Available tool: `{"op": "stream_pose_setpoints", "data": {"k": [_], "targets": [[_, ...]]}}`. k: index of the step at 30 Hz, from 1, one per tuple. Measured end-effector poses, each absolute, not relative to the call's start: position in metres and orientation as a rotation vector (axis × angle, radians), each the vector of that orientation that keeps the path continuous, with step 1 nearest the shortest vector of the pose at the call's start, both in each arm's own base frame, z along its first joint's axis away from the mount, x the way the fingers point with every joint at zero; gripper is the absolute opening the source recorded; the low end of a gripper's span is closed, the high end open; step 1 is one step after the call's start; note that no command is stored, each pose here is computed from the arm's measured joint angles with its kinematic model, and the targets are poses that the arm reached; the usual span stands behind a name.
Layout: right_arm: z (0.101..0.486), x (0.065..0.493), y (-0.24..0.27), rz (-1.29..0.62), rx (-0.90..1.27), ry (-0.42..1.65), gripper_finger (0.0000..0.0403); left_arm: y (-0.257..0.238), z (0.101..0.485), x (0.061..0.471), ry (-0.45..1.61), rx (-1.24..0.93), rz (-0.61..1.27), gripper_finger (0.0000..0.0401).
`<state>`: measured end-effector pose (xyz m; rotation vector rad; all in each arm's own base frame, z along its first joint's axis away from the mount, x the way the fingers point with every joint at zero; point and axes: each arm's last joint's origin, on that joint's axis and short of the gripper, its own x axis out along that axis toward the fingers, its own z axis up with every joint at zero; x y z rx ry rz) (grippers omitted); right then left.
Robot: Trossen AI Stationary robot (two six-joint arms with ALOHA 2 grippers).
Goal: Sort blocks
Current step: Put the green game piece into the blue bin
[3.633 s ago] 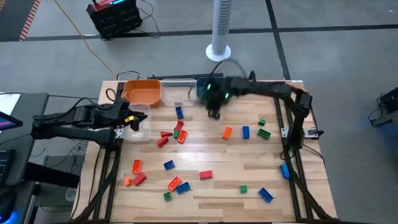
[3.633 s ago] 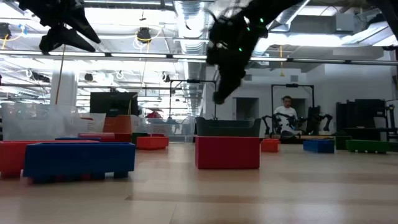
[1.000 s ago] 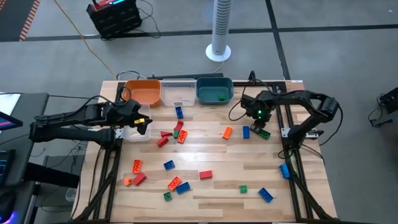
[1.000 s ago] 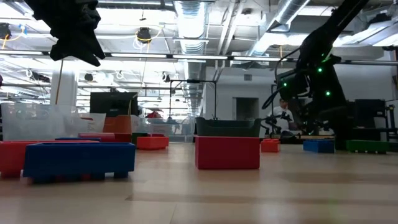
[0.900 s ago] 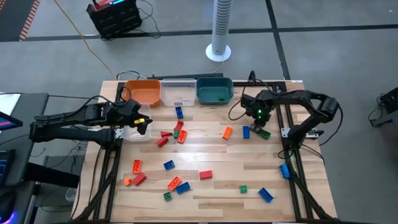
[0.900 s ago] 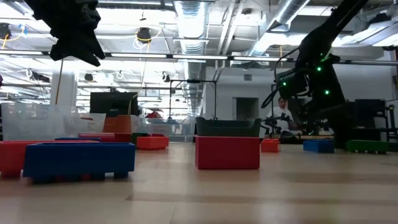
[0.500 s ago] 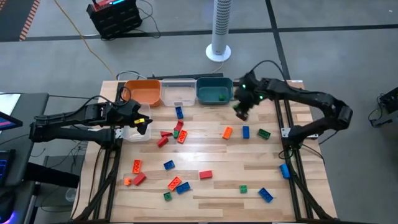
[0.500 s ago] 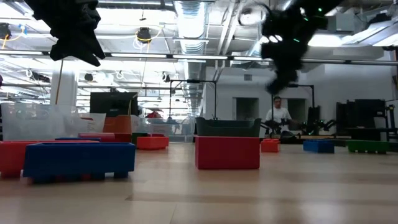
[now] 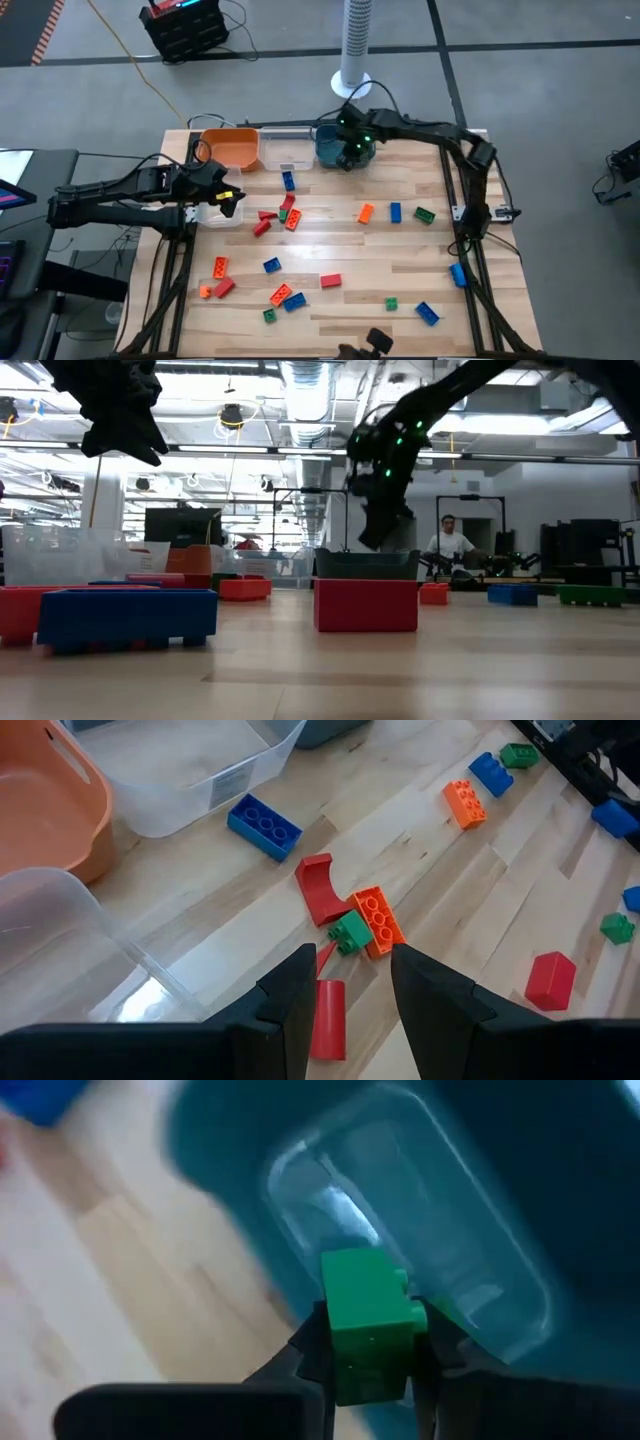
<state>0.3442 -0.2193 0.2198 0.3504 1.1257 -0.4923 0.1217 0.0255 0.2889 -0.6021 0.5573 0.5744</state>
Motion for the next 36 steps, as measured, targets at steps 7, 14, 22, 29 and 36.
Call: {"op": "stream_pose_setpoints", "data": {"k": [7,14,22,29,36], "targets": [[0.200,0.345,-0.239,-0.506,0.422,1.220,0.0143,0.026,0.289,0.122,0.551,-0.625,0.582,0.0125],[0.240,0.326,-0.235,-0.513,0.416,1.186,0.0222,0.026,0.289,0.122,0.555,-0.612,0.578,0.0125],[0.279,0.296,-0.160,-0.407,0.463,1.501,0.0223,0.025,0.289,0.122,0.576,-0.582,0.539,0.0125],[0.240,0.260,-0.113,-0.372,0.517,1.623,0.0223,0.024,0.288,0.122,0.592,-0.554,0.510,0.0125],[0.198,0.202,-0.089,-0.382,0.583,1.813,0.0223,0.023,0.288,0.122,0.605,-0.568,0.480,0.0125]]}}
